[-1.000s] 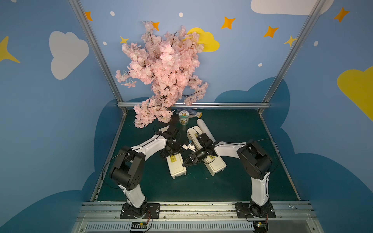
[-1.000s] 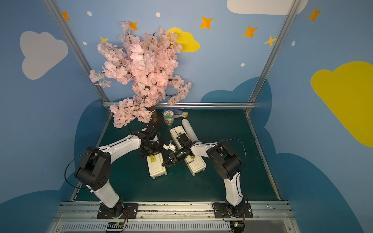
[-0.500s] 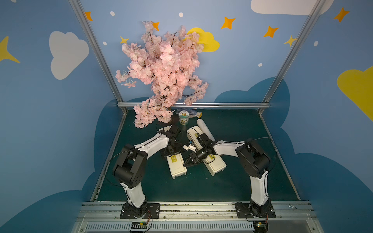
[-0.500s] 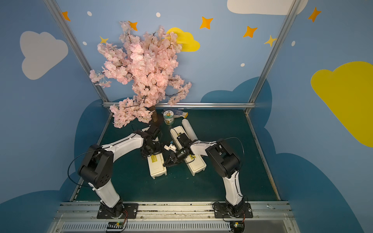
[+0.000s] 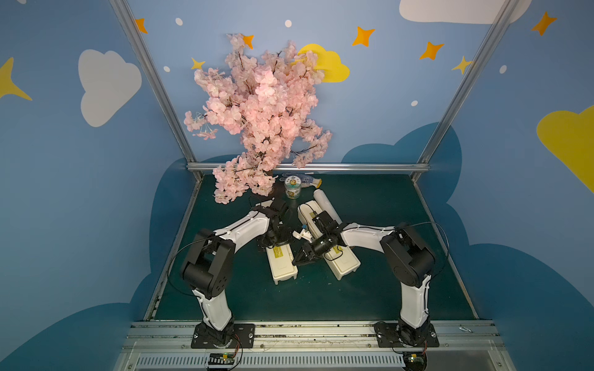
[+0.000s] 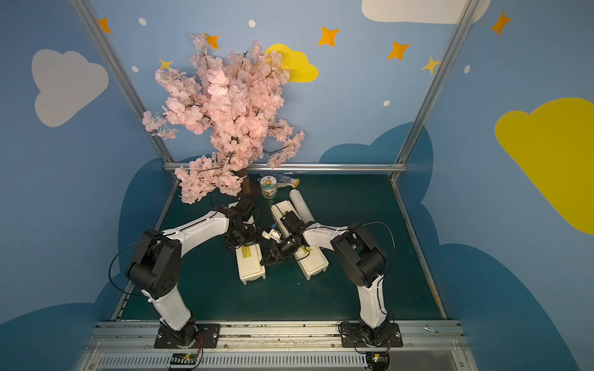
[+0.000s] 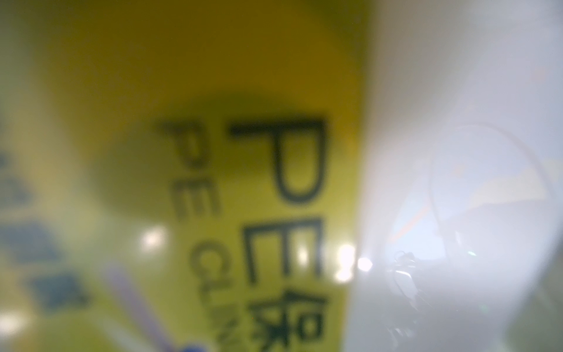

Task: Put plastic wrap rolls into dispensers
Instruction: Close the lid on the plastic wrap cutting box.

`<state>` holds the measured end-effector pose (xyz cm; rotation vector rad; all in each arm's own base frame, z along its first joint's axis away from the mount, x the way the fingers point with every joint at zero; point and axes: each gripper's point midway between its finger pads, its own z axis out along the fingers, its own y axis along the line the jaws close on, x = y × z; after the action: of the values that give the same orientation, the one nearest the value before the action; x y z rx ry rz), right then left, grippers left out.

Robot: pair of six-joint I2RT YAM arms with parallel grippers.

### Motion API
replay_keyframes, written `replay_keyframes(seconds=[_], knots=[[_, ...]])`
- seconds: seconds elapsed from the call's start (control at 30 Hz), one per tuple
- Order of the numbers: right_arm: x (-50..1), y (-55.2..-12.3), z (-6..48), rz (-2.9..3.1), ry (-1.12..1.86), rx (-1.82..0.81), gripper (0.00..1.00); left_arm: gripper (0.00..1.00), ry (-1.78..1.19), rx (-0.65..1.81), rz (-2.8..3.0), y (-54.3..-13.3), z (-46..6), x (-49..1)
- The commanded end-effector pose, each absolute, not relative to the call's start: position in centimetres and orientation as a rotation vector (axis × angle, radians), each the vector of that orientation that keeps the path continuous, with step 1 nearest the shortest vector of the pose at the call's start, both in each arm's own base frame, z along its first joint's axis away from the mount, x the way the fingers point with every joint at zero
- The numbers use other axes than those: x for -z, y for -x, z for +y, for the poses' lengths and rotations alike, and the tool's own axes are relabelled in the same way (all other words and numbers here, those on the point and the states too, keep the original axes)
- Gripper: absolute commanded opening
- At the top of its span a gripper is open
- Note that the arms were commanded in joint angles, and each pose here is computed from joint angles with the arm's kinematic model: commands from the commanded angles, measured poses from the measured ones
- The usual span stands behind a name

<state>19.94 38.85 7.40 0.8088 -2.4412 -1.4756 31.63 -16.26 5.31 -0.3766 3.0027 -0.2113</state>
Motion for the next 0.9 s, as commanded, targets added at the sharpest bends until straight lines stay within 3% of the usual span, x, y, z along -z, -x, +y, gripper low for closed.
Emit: replay_keyframes(seconds=[0.0,0.23,0.57,0.87], knots=[[-0.9,-20.7,36.4,-2.658,-0.842,1.122,0.25,1.00,0.304,0.280,2.937,-33.6,-16.2,-7.4],[-0.3,-20.8,36.0,-2.663,-0.825,1.061,0.26,1.00,0.297,0.283,2.900,-35.5,-13.7,-8.2],[-0.2,-21.0,36.2,-2.650,-0.826,1.012,0.26,1.00,0.321,0.550,2.644,-41.5,-12.1,-13.1],[-0.4,-21.0,36.0,-2.638,-0.816,0.969,0.26,0.96,0.414,0.685,2.543,-44.2,-8.2,-12.8]])
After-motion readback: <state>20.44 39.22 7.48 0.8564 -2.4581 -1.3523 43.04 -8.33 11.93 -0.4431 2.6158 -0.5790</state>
